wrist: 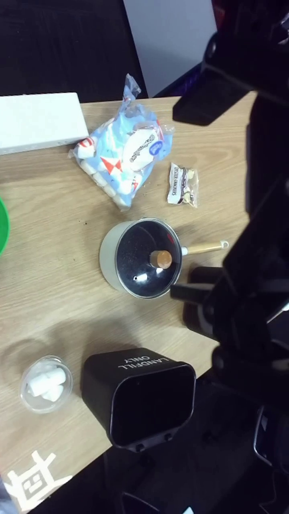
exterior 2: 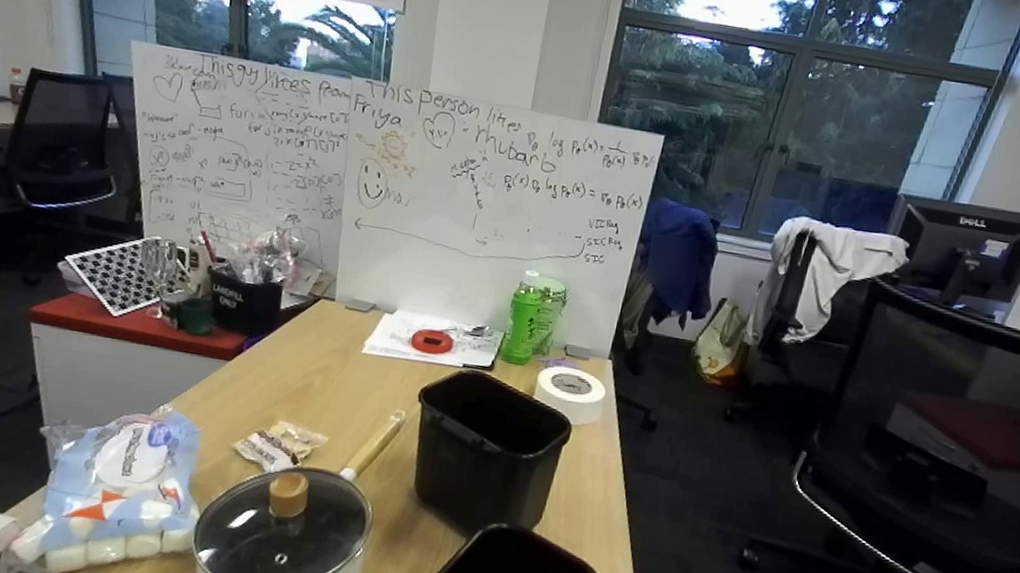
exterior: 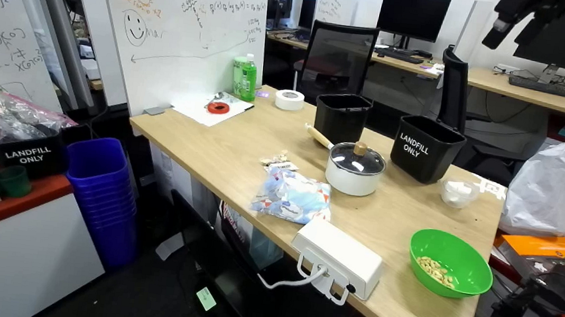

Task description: Stack the two black waste bins together

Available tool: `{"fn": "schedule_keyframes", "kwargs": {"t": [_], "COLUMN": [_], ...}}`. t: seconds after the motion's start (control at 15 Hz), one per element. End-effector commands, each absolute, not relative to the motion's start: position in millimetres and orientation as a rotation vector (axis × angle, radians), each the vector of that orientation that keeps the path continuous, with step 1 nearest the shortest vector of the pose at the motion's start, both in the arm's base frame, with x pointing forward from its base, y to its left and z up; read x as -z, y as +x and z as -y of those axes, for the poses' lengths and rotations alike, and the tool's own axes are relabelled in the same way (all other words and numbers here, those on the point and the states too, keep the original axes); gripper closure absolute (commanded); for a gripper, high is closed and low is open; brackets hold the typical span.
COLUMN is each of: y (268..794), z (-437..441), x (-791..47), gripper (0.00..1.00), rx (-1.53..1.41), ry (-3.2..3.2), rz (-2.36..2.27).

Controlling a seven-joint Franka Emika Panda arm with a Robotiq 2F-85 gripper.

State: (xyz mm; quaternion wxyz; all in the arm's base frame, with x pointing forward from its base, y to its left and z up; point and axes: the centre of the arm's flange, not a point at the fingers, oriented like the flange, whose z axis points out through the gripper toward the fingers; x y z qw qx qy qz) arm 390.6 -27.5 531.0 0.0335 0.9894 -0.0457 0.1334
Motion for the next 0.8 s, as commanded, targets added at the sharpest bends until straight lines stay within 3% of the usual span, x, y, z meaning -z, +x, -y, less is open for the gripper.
{"fn": "schedule_keyframes", "kwargs": {"t": [0.0,0.73], "y": [427.4,582.1], "z": [10.2,-16.6], "x": [-533.9,-488.1], "gripper": [0.00,0.00], "rx": [-0.336,-0.114], "ry": [3.022,3.061], "rz": [0.190,0.844]}}
